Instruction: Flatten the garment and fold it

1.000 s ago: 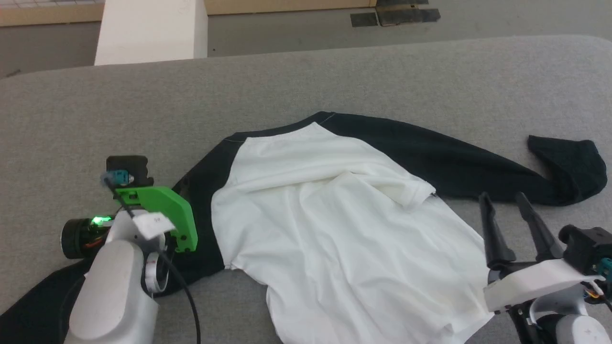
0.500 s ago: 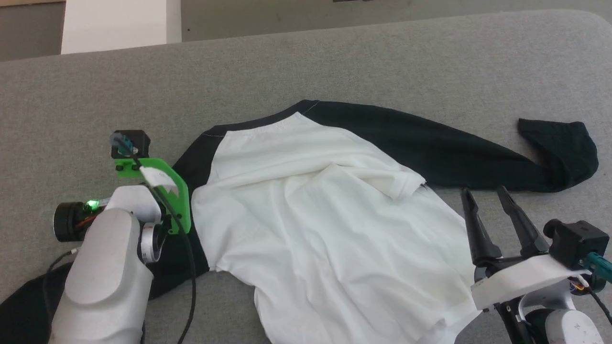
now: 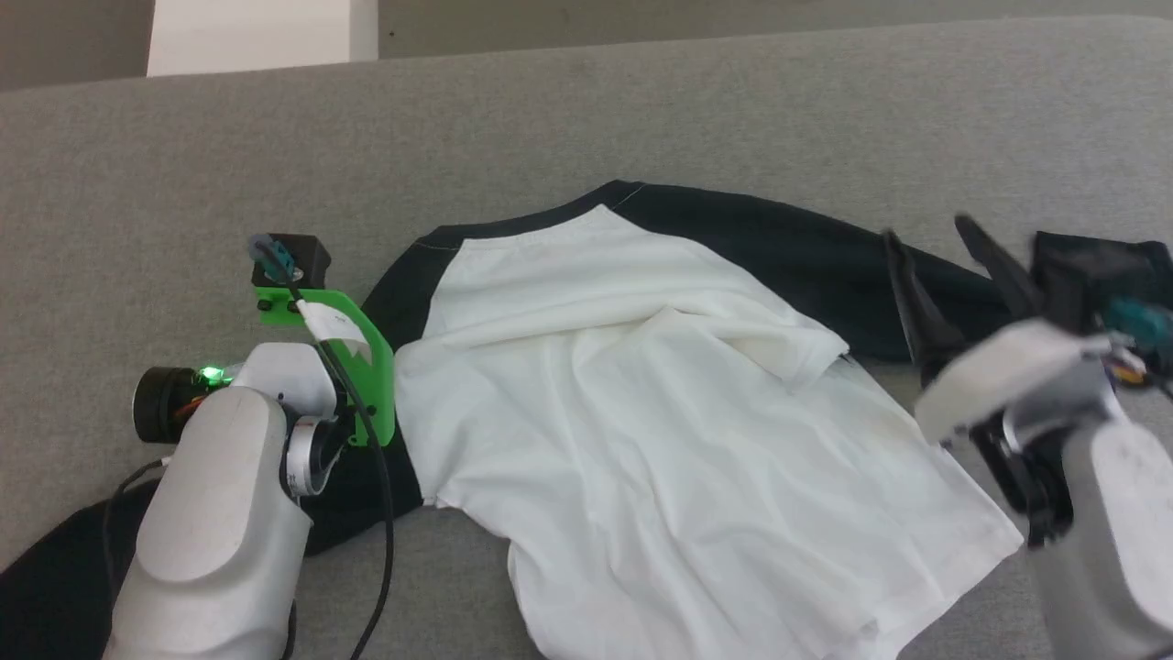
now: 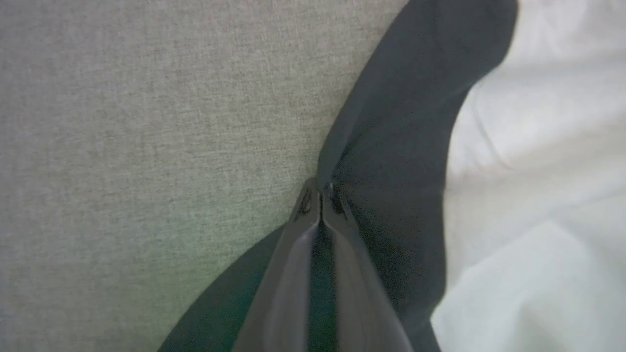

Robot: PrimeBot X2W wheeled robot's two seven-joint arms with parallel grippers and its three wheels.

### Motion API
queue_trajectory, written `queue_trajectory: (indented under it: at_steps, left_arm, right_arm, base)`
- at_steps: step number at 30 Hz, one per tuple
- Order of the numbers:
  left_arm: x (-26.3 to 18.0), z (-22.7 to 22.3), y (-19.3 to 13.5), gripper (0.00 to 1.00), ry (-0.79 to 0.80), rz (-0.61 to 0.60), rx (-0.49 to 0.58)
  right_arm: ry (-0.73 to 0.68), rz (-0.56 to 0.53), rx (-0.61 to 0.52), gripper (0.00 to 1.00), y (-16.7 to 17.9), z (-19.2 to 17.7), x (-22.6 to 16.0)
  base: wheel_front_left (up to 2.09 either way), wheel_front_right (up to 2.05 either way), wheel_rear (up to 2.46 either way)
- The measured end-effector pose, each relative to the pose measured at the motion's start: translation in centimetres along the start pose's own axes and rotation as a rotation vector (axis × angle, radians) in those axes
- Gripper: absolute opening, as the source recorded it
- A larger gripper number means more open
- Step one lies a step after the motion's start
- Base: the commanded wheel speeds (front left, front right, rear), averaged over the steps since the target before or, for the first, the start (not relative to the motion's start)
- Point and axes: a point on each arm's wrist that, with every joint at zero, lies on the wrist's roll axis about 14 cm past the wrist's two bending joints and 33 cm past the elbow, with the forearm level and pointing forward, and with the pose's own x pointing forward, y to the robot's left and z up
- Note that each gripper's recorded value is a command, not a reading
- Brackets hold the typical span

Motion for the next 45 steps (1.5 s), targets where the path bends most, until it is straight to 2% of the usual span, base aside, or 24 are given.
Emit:
queue_trajectory:
  at_steps: [5,11,19,22,23,25,26,27,31,39,42,45]
  left_arm:
    - [0.1,0.4,-0.1,0.00,-0.021,-0.011,-0.003]
    - [0.5,0.7,0.0,0.00,-0.039,-0.021,-0.027]
    - [1.2,0.8,0.6,0.00,-0.057,-0.024,-0.054]
    - [1.4,0.7,0.7,0.00,-0.055,-0.024,-0.062]
    - [1.4,0.6,0.7,0.00,-0.056,-0.025,-0.064]
    - [1.5,0.6,0.7,0.00,-0.056,-0.028,-0.067]
    - [1.5,0.6,0.7,0.00,-0.055,-0.030,-0.067]
    - [1.6,0.6,0.6,0.00,-0.054,-0.034,-0.067]
    - [1.6,0.6,0.4,0.00,-0.054,-0.050,-0.062]
    - [0.6,3.2,0.3,0.00,-0.202,-0.102,0.035]
    - [-0.6,5.7,-0.4,0.00,-0.297,-0.164,-0.018]
    - [-2.7,10.0,-1.3,0.00,-0.426,-0.209,0.014]
  right_arm:
    - [0.109,0.092,-0.052,1.00,1.9,-0.4,4.9]
    - [0.303,0.158,-0.129,1.00,3.6,-3.5,9.1]
    - [0.615,0.191,-0.193,1.00,4.7,-9.7,10.5]
    - [0.711,0.192,-0.205,1.00,4.8,-10.5,10.9]
    - [0.736,0.191,-0.208,0.74,4.8,-10.7,10.9]
    - [0.782,0.189,-0.217,0.28,4.8,-10.8,10.9]
    - [0.800,0.189,-0.221,0.17,4.8,-10.9,10.8]
    - [0.813,0.190,-0.224,0.00,4.8,-10.9,10.7]
    - [0.813,0.192,-0.224,0.00,4.8,-10.7,10.4]
    - [0.638,0.215,-0.211,0.00,4.7,-8.4,10.2]
    - [0.589,0.224,-0.243,0.00,4.3,-6.6,9.9]
    - [0.534,0.214,-0.283,0.00,3.1,-4.0,9.9]
  base:
    - [0.00,0.00,0.00]
    - [0.00,0.00,0.00]
    - [0.00,0.00,0.00]
    - [0.00,0.00,0.00]
    - [0.00,0.00,0.00]
    - [0.00,0.00,0.00]
    - [0.00,0.00,0.00]
    - [0.00,0.00,0.00]
    - [0.00,0.00,0.00]
    - [0.00,0.00,0.00]
    - [0.00,0.00,0.00]
    - [0.00,0.00,0.00]
